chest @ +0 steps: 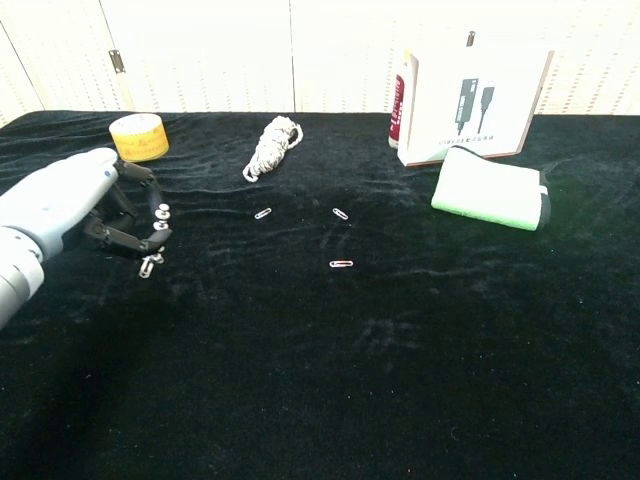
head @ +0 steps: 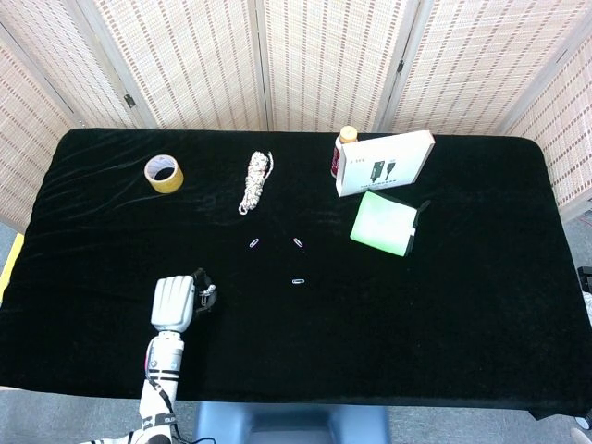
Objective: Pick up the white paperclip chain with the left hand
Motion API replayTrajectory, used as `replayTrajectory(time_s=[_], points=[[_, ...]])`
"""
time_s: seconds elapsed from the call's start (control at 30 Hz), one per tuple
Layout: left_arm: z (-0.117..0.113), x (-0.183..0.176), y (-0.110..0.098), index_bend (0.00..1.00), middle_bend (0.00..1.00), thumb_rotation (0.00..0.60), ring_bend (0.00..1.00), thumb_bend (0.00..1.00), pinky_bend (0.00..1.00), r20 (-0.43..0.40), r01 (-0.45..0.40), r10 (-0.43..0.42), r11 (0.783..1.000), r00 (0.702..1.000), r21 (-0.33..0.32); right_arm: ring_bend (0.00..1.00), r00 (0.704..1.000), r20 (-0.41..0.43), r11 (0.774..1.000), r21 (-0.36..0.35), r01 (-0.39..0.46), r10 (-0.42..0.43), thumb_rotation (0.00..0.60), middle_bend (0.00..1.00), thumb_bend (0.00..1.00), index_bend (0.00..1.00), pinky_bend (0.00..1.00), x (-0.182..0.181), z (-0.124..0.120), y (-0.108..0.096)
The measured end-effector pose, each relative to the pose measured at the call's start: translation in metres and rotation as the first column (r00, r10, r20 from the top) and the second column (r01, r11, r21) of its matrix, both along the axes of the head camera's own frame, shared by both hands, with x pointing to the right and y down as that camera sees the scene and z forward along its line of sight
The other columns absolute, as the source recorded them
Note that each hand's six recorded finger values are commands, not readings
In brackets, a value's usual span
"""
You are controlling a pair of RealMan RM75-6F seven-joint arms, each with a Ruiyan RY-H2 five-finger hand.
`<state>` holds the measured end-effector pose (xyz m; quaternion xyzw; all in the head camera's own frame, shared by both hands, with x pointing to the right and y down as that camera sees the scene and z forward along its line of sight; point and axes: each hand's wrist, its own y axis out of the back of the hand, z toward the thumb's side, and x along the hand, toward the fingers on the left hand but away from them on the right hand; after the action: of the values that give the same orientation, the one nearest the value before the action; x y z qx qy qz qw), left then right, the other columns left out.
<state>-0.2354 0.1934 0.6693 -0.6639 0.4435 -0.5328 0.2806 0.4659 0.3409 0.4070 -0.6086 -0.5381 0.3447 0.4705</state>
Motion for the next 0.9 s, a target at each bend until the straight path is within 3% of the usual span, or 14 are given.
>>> replayTrajectory(time_s=[0.17, 0.2, 0.23, 0.37, 0.4, 0.43, 0.7, 0.83, 0.9], points=[[0.005, -0.014, -0.008, 0.85, 1.0, 0.6, 1.0, 0.52, 1.0, 0.0, 0.03, -0.03, 1.0, 1.0, -0.003, 0.0, 1.0, -0.007, 1.0, -0.002, -0.01, 0.01, 0.6, 0.0, 0.09, 0.0, 0.0, 0.0, 0.002, -0.002], [0.005, -0.016, -0.009, 0.8, 1.0, 0.6, 1.0, 0.52, 1.0, -0.004, 0.034, -0.034, 0.999, 0.999, -0.003, 0.0, 1.0, -0.008, 1.0, -0.003, -0.011, 0.011, 0.6, 0.0, 0.09, 0.0, 0.0, 0.0, 0.002, -0.003], [0.005, -0.018, -0.011, 0.73, 1.0, 0.6, 1.0, 0.5, 1.0, -0.011, 0.039, -0.039, 0.999, 0.999, -0.002, 0.0, 1.0, -0.01, 1.0, -0.005, -0.012, 0.012, 0.6, 0.0, 0.09, 0.0, 0.0, 0.0, 0.003, -0.003], [0.007, -0.022, -0.012, 0.15, 1.0, 0.6, 1.0, 0.24, 1.0, -0.021, 0.043, -0.043, 0.999, 0.999, -0.023, 0.0, 1.0, -0.016, 1.0, -0.017, -0.012, 0.011, 0.6, 0.0, 0.09, 0.0, 0.0, -0.002, 0.005, -0.005], [0.007, -0.022, -0.012, 0.06, 1.0, 0.6, 1.0, 0.19, 1.0, -0.023, 0.043, -0.043, 0.999, 0.999, -0.028, 0.0, 1.0, -0.016, 1.0, -0.019, -0.011, 0.011, 0.6, 0.0, 0.09, 0.0, 0.0, -0.002, 0.006, -0.005], [0.006, -0.021, -0.012, 0.02, 1.0, 0.6, 1.0, 0.18, 1.0, -0.026, 0.041, -0.042, 0.999, 0.999, -0.033, 0.0, 1.0, -0.017, 1.0, -0.022, -0.011, 0.011, 0.6, 0.0, 0.09, 0.0, 0.0, -0.003, 0.006, -0.005], [0.001, -0.019, -0.011, 0.0, 1.0, 0.6, 1.0, 0.16, 1.0, -0.039, 0.023, -0.025, 0.998, 0.999, -0.051, 0.0, 1.0, -0.019, 1.0, -0.02, -0.016, 0.015, 0.6, 0.0, 0.09, 0.0, 0.0, -0.002, 0.004, -0.004], [-0.008, -0.018, -0.01, 0.0, 1.0, 0.6, 1.0, 0.16, 1.0, -0.047, 0.002, -0.003, 1.0, 0.999, -0.03, 0.0, 1.0, -0.024, 1.0, -0.026, -0.015, 0.014, 0.6, 0.0, 0.09, 0.0, 0.0, -0.001, 0.006, -0.005], [-0.015, -0.019, -0.009, 0.0, 0.94, 0.6, 0.98, 0.15, 1.0, -0.045, -0.015, 0.015, 1.0, 0.999, -0.012, 0.0, 0.999, -0.027, 0.999, -0.039, -0.017, 0.016, 0.6, 0.0, 0.09, 0.0, 0.0, -0.001, 0.008, -0.006]])
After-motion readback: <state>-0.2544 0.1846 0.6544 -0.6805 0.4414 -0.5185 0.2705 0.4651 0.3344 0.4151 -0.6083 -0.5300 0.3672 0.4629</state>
